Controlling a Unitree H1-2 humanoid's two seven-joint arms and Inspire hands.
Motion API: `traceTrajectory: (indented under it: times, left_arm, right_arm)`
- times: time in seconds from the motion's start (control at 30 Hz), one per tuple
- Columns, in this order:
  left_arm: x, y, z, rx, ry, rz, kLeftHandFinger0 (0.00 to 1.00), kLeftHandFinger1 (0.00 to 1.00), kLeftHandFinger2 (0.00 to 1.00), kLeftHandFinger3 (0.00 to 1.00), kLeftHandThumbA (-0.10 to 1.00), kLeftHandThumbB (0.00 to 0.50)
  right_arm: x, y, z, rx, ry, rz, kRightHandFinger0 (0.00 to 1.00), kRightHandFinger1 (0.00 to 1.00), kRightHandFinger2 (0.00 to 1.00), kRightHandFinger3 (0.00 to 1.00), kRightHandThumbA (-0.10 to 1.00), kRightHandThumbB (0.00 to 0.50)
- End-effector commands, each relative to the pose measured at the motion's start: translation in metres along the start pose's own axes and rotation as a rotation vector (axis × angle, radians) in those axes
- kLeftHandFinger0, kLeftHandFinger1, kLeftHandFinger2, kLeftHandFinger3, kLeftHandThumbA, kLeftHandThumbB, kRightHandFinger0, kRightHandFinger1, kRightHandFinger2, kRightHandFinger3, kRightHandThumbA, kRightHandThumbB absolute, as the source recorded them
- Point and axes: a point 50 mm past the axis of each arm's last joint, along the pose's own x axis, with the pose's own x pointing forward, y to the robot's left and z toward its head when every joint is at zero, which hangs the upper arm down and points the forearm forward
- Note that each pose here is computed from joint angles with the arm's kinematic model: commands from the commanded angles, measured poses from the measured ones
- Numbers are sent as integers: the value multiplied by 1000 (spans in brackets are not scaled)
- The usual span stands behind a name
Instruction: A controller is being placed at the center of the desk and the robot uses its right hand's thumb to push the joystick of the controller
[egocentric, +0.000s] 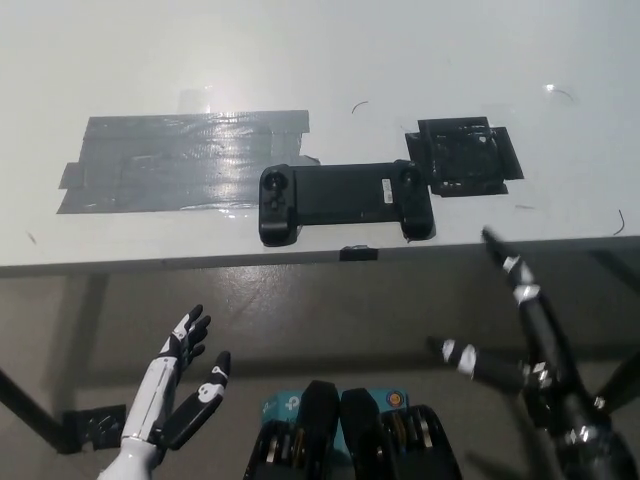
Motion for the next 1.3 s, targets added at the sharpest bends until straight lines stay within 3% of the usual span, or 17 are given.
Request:
traceTrajectory:
  times: [0.0,0.2,0.3,0.53,0.7,0.83,0.93,1.03,1.17,1.27]
  left_arm:
    - [4,2,12,14,-81,-5,1000,1000,1000,1000,564,5]
    - [4,0,13,18,-85,-7,1000,1000,1000,1000,567,11]
    - [4,-2,14,10,-84,-10,1000,1000,1000,1000,553,19]
    - [6,-3,16,16,-97,-14,1000,1000,1000,1000,527,11]
    - [7,-4,18,8,-99,-15,1000,1000,1000,1000,479,16]
    - [8,-5,19,23,-110,-19,1000,1000,1000,1000,474,6]
    - [8,-5,21,28,-109,-21,1000,1000,1000,1000,395,0]
    - [8,-5,21,35,-103,-21,1000,1000,1000,1000,390,0]
    - [10,-4,22,49,-116,-22,1000,1000,1000,1000,341,0]
    - [11,-3,22,46,-112,-21,1000,1000,1000,1000,309,3]
  right_arm:
    - [51,-15,22,8,-78,-90,1000,1000,1000,1000,950,189]
    - [103,-26,13,-4,-23,-104,1000,1000,1000,1000,931,187]
    - [122,-29,6,1,13,-102,1000,1000,1000,1000,851,190]
    - [166,-24,-1,-46,97,-71,1000,1000,1000,1000,893,222]
    - [190,-17,-8,-54,143,-69,1000,1000,1000,1000,826,212]
    - [203,-10,-12,-48,174,-68,1000,1000,1000,1000,808,249]
    - [207,-6,-13,-46,189,-65,1000,1000,1000,1000,787,224]
    - [211,-3,-14,-56,191,-58,1000,1000,1000,1000,797,226]
    - [217,1,-15,-51,221,-49,1000,1000,1000,1000,828,291]
    - [218,2,-16,-61,236,-47,1000,1000,1000,1000,844,301]
